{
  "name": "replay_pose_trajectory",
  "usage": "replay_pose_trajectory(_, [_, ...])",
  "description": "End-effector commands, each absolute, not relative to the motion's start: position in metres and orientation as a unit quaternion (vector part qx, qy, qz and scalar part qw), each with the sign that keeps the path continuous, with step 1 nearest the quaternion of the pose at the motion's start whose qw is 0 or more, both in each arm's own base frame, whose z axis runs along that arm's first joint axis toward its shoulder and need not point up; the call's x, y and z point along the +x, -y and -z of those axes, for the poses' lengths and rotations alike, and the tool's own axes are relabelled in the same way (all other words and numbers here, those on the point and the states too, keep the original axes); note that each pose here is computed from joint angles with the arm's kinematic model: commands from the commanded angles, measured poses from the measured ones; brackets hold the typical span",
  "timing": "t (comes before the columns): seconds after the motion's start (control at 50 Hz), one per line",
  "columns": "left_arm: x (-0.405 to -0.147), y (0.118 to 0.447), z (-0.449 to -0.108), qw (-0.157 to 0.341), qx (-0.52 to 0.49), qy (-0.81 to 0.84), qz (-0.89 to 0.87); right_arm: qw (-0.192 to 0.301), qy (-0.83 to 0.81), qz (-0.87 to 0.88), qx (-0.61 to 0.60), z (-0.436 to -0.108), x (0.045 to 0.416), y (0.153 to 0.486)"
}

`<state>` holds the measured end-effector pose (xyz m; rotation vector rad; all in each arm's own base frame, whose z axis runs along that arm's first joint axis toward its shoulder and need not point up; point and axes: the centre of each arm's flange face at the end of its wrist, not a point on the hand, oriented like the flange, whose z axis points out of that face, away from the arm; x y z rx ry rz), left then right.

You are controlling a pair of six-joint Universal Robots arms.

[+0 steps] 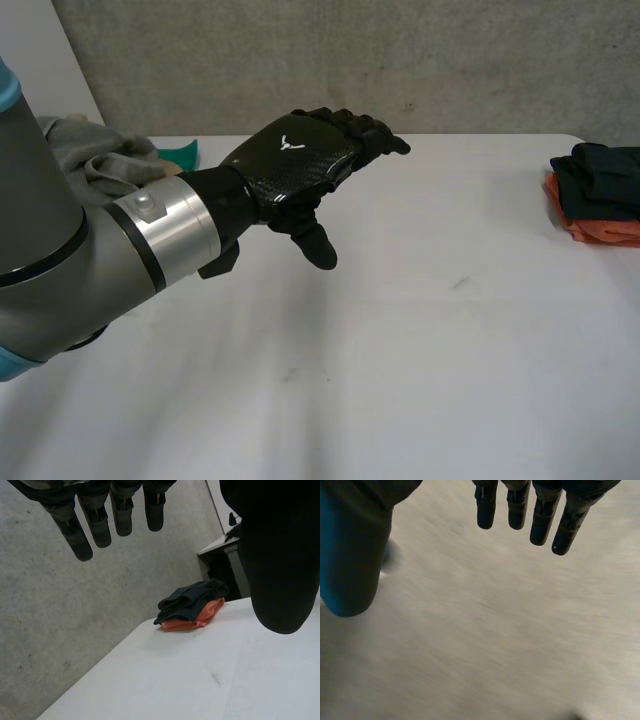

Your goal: Fold the laundry.

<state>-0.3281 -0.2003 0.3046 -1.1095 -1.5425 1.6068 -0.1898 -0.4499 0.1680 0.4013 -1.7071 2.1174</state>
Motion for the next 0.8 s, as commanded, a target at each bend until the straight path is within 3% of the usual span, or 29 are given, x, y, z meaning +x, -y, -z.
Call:
replay_pose_trajectory(0.02, [-0.328,0.201,-0.308,0.32,-0.422,0.581,-0.619,0.438,0.481,-0.759,0.034,-0.274,-0.245,0.453])
replay_pose_trajectory(0.06, [-0.328,0.201,-0.308,0.319,-0.421,0.581,-0.619,0.432,0.459,-0.775,0.04,-0.296,-0.221,0.46])
replay_pose_trajectory(0.14, [-0.327,0.203,-0.311,0.316,-0.419,0.578,-0.625,0.334,0.405,-0.846,0.095,-0.36,-0.093,0.469])
replay_pose_trajectory(0.18, [-0.325,0.206,-0.319,0.311,-0.415,0.567,-0.64,0.29,0.4,-0.862,0.111,-0.369,-0.052,0.464])
replay_pose_trajectory(0.2, [-0.324,0.209,-0.321,0.308,-0.413,0.564,-0.646,0.263,0.404,-0.868,0.119,-0.37,-0.032,0.461])
replay_pose_trajectory(0.22, [-0.324,0.211,-0.323,0.304,-0.411,0.561,-0.652,0.206,0.416,-0.875,0.138,-0.366,0.01,0.452])
replay_pose_trajectory(0.28, [-0.311,0.235,-0.331,0.269,-0.381,0.562,-0.683,0.118,0.441,-0.872,0.177,-0.355,0.075,0.432])
replay_pose_trajectory(0.3, [-0.306,0.244,-0.334,0.254,-0.368,0.564,-0.694,0.06,0.457,-0.865,0.2,-0.345,0.118,0.414])
replay_pose_trajectory(0.38, [-0.268,0.295,-0.341,0.171,-0.295,0.583,-0.737,-0.053,0.505,-0.819,0.267,-0.303,0.209,0.359])
replay_pose_trajectory(0.4, [-0.252,0.319,-0.336,0.138,-0.271,0.59,-0.748,-0.069,0.514,-0.809,0.277,-0.294,0.221,0.348])
replay_pose_trajectory(0.46, [-0.231,0.355,-0.319,0.104,-0.252,0.603,-0.749,-0.111,0.546,-0.771,0.308,-0.263,0.252,0.315])
replay_pose_trajectory(0.54, [-0.196,0.408,-0.283,0.038,-0.247,0.623,-0.741,-0.128,0.588,-0.727,0.332,-0.22,0.265,0.292])
replay_pose_trajectory(0.64, [-0.144,0.462,-0.223,-0.067,-0.271,0.647,-0.71,-0.118,0.616,-0.693,0.356,-0.189,0.266,0.281])
replay_pose_trajectory(0.8, [-0.112,0.511,-0.164,-0.153,-0.274,0.629,-0.711,-0.093,0.633,-0.677,0.363,-0.173,0.256,0.276])
